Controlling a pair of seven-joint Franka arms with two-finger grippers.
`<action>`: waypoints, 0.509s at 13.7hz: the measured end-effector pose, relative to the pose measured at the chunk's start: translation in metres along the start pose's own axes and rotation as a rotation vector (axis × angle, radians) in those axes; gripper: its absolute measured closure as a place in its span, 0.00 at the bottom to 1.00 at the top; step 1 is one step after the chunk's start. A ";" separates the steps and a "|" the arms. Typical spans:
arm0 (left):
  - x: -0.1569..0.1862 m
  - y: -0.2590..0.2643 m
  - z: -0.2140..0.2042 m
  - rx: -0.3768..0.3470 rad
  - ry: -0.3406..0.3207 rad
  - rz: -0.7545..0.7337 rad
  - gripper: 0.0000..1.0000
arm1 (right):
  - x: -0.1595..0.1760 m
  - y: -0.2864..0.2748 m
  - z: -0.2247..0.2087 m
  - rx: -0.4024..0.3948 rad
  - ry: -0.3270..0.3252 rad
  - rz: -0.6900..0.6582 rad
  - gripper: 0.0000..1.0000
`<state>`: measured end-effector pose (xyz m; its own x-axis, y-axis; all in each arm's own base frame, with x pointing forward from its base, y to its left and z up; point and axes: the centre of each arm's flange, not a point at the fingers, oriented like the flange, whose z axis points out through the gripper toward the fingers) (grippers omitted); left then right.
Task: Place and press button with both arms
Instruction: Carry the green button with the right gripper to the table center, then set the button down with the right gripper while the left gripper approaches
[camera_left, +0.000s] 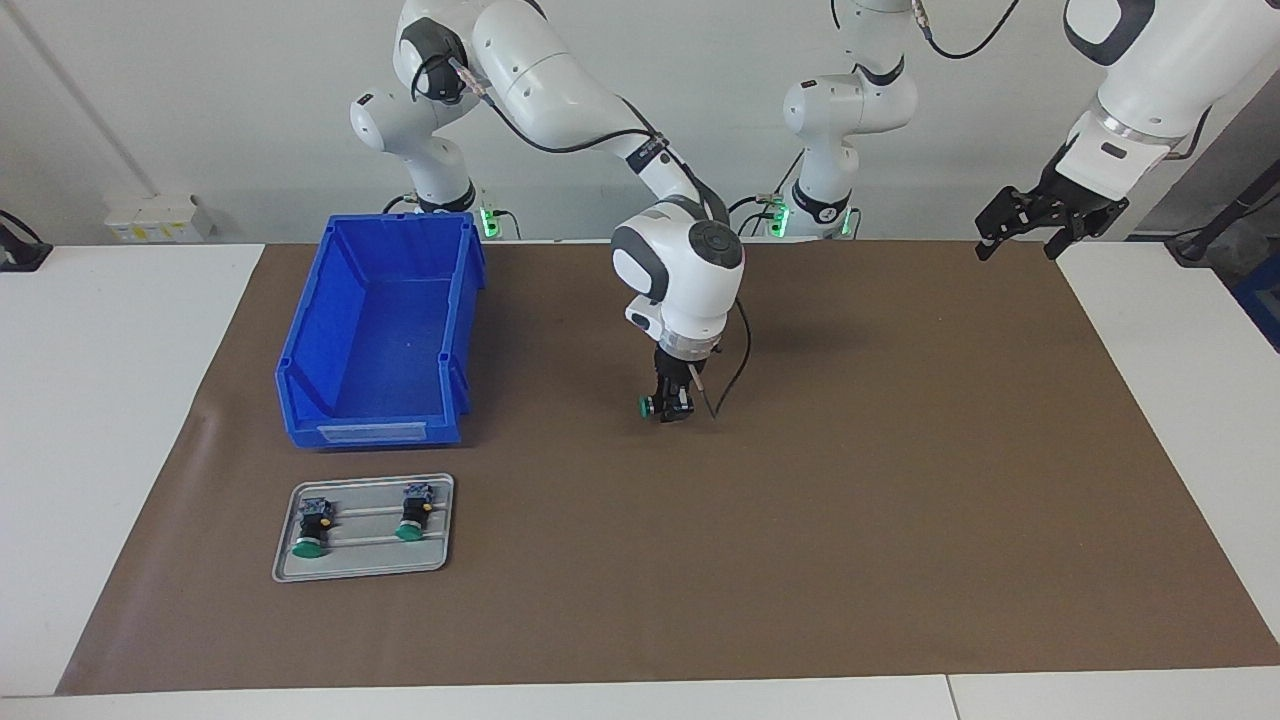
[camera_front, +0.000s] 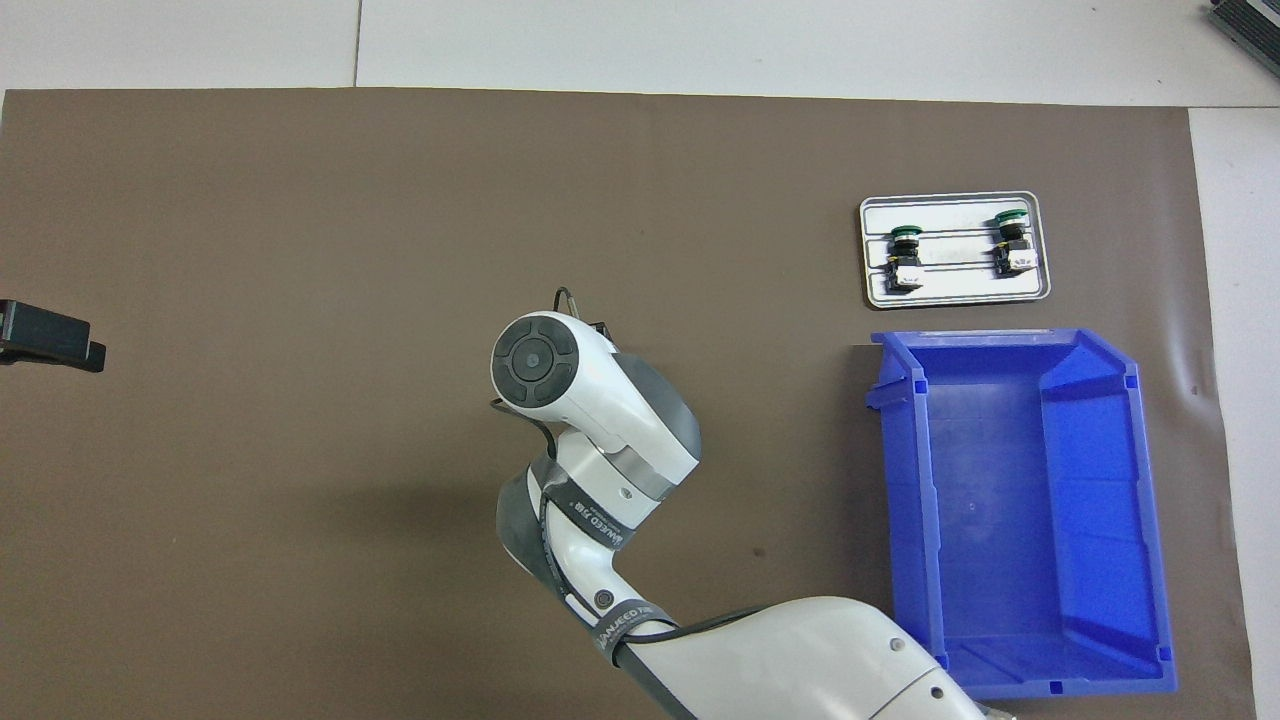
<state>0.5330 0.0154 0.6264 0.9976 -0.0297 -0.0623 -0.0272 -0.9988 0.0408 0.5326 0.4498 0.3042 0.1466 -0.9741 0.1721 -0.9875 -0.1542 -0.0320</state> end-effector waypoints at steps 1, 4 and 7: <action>0.000 0.000 0.000 0.000 0.000 0.000 0.00 | -0.004 0.006 0.002 0.006 0.010 -0.015 0.57; 0.000 0.000 0.000 0.000 0.000 0.000 0.00 | -0.004 0.013 0.003 0.023 0.025 -0.036 0.40; 0.000 0.000 0.000 0.000 0.000 0.000 0.00 | 0.011 0.002 -0.009 0.050 0.024 -0.062 0.05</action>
<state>0.5330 0.0154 0.6264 0.9976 -0.0297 -0.0623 -0.0271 -0.9988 0.0408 0.5315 0.4404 0.3152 0.2058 -0.9583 0.1984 -0.9723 -0.2231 -0.0692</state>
